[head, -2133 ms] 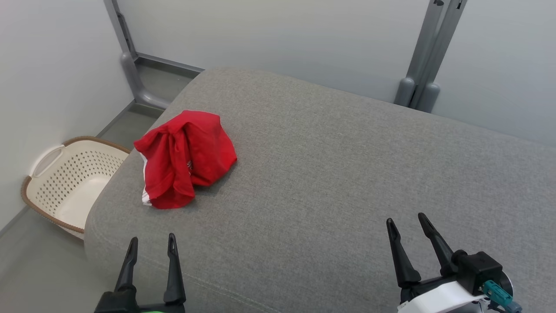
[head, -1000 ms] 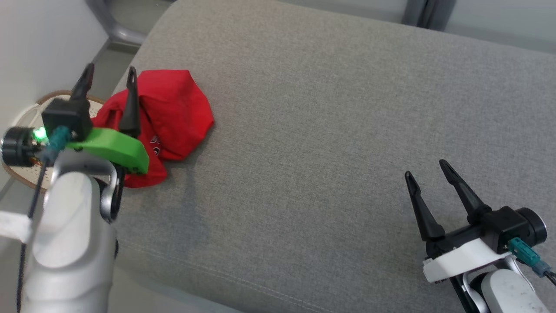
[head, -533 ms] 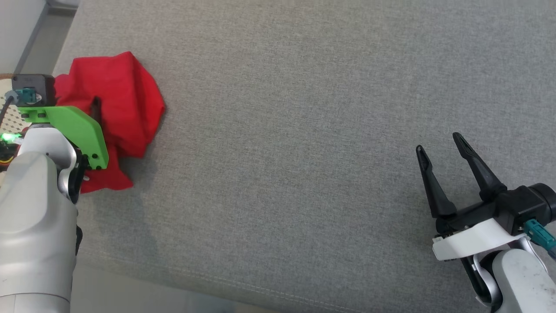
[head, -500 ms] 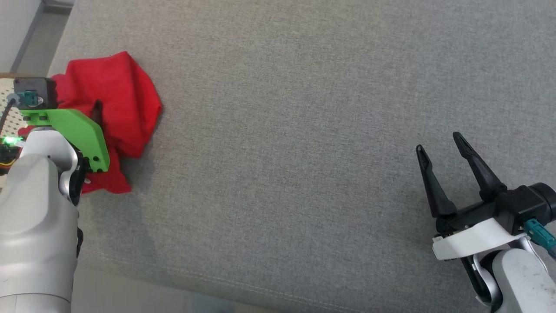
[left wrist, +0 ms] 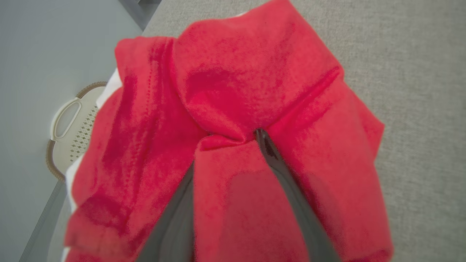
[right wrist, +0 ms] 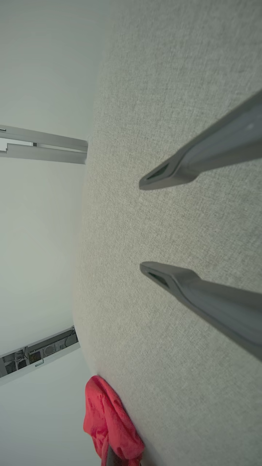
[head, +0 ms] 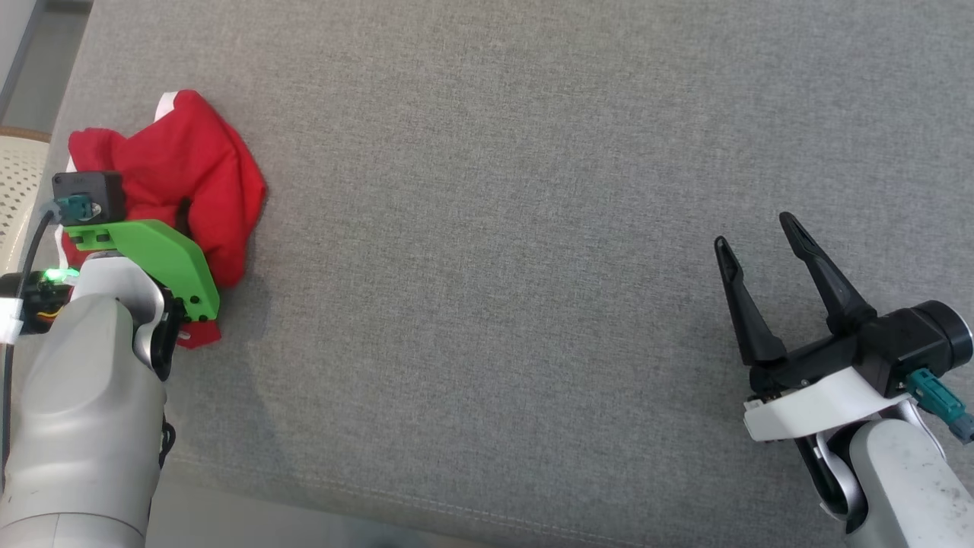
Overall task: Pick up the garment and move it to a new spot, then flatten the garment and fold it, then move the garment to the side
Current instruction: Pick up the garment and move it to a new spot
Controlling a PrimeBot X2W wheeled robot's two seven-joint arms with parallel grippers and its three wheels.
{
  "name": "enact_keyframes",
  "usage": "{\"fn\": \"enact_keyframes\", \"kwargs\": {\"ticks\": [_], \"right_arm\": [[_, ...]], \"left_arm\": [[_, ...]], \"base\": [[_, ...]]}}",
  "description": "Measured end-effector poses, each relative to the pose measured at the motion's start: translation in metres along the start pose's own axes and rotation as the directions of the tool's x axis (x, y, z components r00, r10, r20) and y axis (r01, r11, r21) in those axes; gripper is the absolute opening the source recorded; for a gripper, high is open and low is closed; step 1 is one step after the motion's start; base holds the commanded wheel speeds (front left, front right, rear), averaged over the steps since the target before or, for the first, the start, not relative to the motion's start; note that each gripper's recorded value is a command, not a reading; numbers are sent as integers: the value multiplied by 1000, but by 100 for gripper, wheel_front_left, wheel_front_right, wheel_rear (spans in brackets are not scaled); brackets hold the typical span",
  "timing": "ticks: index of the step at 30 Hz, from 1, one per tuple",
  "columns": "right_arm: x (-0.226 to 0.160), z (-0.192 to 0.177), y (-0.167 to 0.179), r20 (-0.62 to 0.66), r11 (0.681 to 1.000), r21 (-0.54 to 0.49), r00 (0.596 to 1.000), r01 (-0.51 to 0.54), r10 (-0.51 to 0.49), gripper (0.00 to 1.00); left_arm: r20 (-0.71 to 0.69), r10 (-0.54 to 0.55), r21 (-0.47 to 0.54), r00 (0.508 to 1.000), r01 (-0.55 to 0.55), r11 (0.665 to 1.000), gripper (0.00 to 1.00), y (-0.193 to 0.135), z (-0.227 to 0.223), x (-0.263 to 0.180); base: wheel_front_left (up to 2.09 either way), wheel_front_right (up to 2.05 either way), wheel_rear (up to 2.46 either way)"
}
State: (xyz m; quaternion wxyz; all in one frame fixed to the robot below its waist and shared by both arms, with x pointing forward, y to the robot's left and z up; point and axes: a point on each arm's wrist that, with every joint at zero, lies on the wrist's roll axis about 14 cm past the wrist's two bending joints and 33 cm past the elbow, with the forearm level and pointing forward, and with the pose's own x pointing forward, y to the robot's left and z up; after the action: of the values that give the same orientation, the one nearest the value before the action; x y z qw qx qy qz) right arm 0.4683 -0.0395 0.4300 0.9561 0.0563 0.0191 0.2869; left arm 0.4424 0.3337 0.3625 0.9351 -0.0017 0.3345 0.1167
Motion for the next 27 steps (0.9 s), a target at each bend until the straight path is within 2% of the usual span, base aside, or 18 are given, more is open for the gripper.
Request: {"fn": "enact_keyframes", "kwargs": {"ticks": [3,5,7,15,21,27], "right_arm": [[-1,8,3,15,1000,5,1000,7,-7,100],[-3,14,5,27,1000,13,999,17,-17,100],[-6,21,6,42,999,22,999,33,-34,100],[-29,51,14,99,994,55,990,97,-102,100],[-60,65,-3,122,978,58,971,201,-207,100],[-89,83,-16,166,953,90,940,288,-300,100]], "left_arm": [[122,-28,-15,992,30,999,0,-8,25,-4],[238,-58,28,970,53,998,0,-13,52,-11],[343,-87,64,935,69,996,0,-17,77,-22],[564,-204,163,800,135,977,0,-45,147,-68],[660,-343,242,668,244,939,0,-108,197,-104],[678,-440,272,589,355,894,0,-166,214,-130]], "base": [[0,0,0],[0,0,0],[0,0,0],[0,0,0],[0,0,0],[0,0,0]]}}
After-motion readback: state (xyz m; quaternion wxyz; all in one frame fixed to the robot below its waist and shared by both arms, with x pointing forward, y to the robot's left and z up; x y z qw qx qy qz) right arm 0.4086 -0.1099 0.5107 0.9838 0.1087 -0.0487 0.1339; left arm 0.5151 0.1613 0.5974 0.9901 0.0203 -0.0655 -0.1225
